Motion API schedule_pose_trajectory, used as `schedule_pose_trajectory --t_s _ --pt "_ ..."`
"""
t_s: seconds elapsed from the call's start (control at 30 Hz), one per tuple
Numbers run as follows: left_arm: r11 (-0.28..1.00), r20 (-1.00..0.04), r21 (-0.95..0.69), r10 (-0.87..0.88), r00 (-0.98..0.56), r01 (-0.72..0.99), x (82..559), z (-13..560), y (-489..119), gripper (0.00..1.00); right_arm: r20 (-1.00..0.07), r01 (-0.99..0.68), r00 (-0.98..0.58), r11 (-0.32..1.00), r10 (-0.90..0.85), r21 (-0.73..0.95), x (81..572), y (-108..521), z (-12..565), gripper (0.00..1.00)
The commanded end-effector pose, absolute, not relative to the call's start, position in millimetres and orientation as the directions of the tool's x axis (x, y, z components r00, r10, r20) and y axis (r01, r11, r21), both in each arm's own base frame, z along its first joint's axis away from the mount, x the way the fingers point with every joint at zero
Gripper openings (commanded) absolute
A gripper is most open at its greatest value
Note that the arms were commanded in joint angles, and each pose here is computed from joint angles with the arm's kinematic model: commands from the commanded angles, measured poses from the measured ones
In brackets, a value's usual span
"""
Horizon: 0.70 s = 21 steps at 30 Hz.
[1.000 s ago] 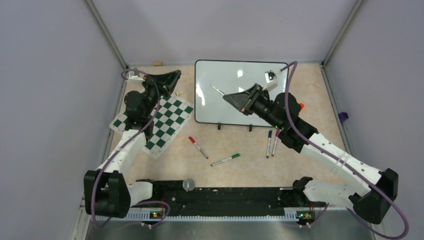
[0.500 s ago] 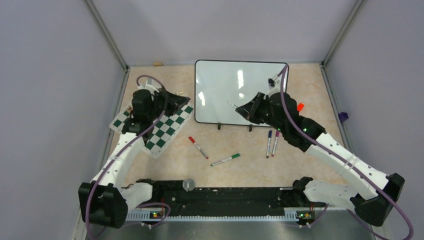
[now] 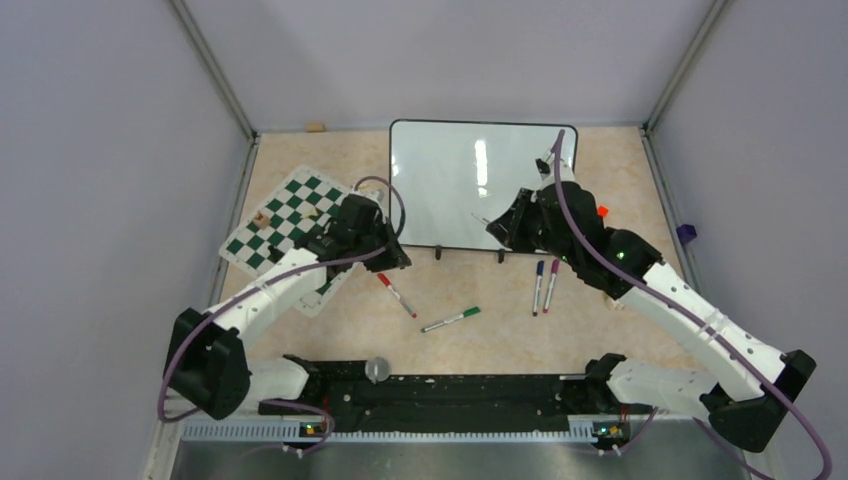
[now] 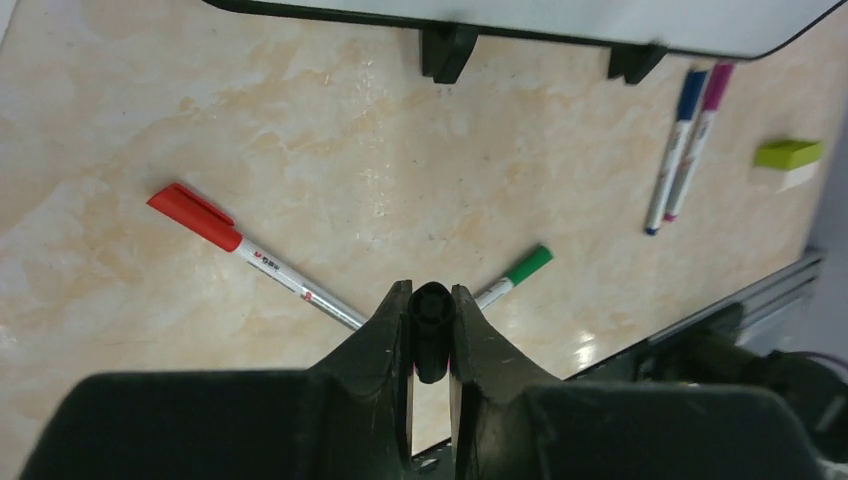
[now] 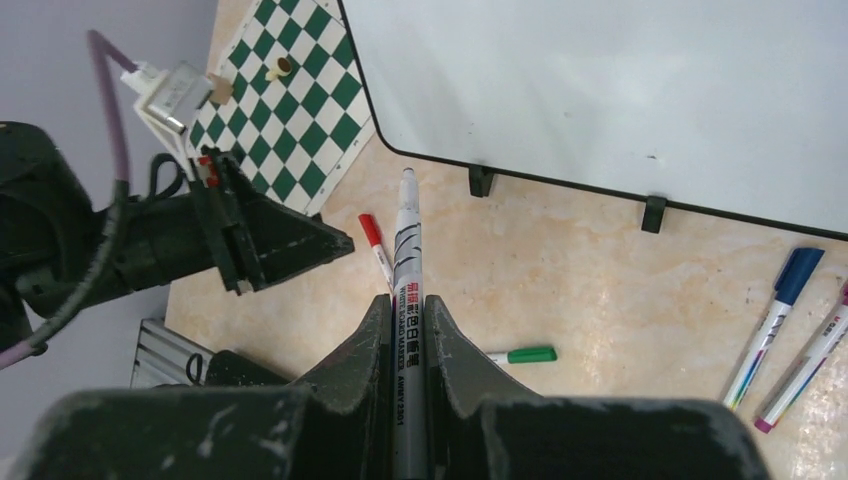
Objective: Write a sentence on the whiteboard
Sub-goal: Place the pen cap at the center of the board.
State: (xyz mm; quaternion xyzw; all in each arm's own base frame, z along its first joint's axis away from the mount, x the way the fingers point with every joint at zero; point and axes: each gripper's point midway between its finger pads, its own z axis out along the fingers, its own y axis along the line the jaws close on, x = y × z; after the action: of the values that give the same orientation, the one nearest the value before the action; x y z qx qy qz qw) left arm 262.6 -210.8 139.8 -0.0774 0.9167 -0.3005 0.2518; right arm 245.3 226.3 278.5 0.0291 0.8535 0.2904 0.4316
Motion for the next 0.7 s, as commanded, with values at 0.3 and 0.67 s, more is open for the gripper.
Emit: schedule_pose_trajectory --t_s 0.3,0.67 --pt "0.897 -0.437 -0.326 0.137 -0.889 0.298 254.3 98.0 -230.2 0.00 -0.765 -0.191 -0.560 0.850 0.316 0.491 243.1 204.2 310.7 0.00" --pt "0.912 -0.340 -0.308 0.162 -0.926 0.272 251.2 54.0 -248.7 0.07 -0.744 -0.149 -0.568 0.846 0.351 0.512 235.1 194.5 301.6 0.00"
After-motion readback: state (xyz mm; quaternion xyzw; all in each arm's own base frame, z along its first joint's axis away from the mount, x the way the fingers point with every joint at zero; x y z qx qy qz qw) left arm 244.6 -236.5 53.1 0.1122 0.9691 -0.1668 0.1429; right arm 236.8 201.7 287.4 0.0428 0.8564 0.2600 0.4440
